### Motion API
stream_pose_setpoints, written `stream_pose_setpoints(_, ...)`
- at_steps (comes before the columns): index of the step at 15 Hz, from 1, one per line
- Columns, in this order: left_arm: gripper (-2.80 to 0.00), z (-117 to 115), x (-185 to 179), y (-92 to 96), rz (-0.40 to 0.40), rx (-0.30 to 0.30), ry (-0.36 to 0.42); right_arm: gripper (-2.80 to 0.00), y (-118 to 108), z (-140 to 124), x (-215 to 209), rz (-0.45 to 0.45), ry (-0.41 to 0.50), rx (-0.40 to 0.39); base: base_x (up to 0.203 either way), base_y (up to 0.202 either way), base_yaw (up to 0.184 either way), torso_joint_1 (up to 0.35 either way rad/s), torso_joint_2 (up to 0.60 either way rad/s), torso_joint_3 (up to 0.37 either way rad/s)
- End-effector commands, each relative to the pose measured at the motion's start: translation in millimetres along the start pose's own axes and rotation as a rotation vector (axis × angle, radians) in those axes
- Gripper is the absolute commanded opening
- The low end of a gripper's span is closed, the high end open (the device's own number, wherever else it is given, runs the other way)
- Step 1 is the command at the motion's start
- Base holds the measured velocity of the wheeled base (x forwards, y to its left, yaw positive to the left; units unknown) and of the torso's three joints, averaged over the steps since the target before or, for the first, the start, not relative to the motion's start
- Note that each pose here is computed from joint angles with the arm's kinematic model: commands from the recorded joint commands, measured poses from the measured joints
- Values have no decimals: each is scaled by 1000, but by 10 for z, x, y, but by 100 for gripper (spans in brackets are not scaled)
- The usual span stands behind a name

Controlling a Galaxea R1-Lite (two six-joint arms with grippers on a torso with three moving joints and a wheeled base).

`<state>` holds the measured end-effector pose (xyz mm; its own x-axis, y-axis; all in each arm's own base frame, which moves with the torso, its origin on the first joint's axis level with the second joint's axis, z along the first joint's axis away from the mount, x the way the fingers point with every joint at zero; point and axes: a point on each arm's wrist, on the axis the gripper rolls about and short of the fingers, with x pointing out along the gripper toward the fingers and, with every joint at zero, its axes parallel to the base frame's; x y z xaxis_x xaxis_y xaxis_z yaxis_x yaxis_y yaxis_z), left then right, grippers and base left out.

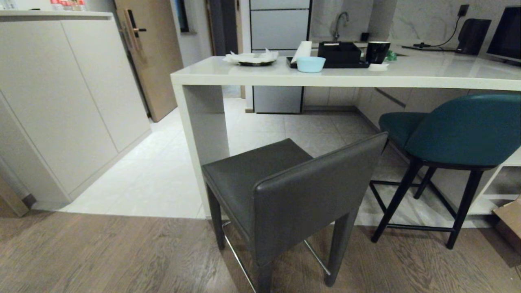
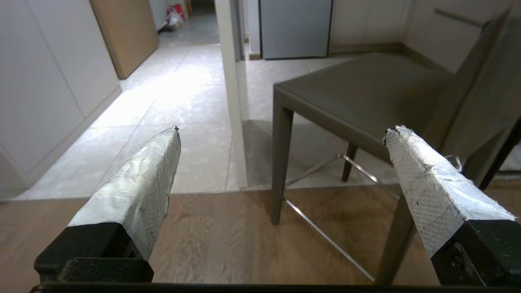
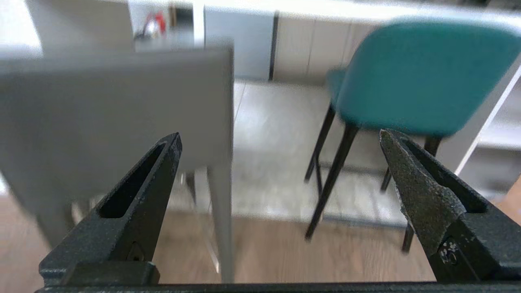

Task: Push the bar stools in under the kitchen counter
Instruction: Pull the blue chair out from under the dining table

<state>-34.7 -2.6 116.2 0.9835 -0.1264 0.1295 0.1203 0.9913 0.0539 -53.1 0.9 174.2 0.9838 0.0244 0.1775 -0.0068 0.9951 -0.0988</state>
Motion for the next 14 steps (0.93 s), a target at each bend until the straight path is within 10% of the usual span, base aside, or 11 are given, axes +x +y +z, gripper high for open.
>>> stream_pose_setpoints(1, 0, -76, -5, -4, -1, 0, 4, 0, 25, -215, -128, 4, -2, -4, 0, 0, 0, 0, 0, 0)
stream_pose_setpoints(14, 0, -423, 70, 17, 106, 43, 117, 0, 96, -1028, 122, 20, 184, 26, 0, 0, 0, 0, 0, 0)
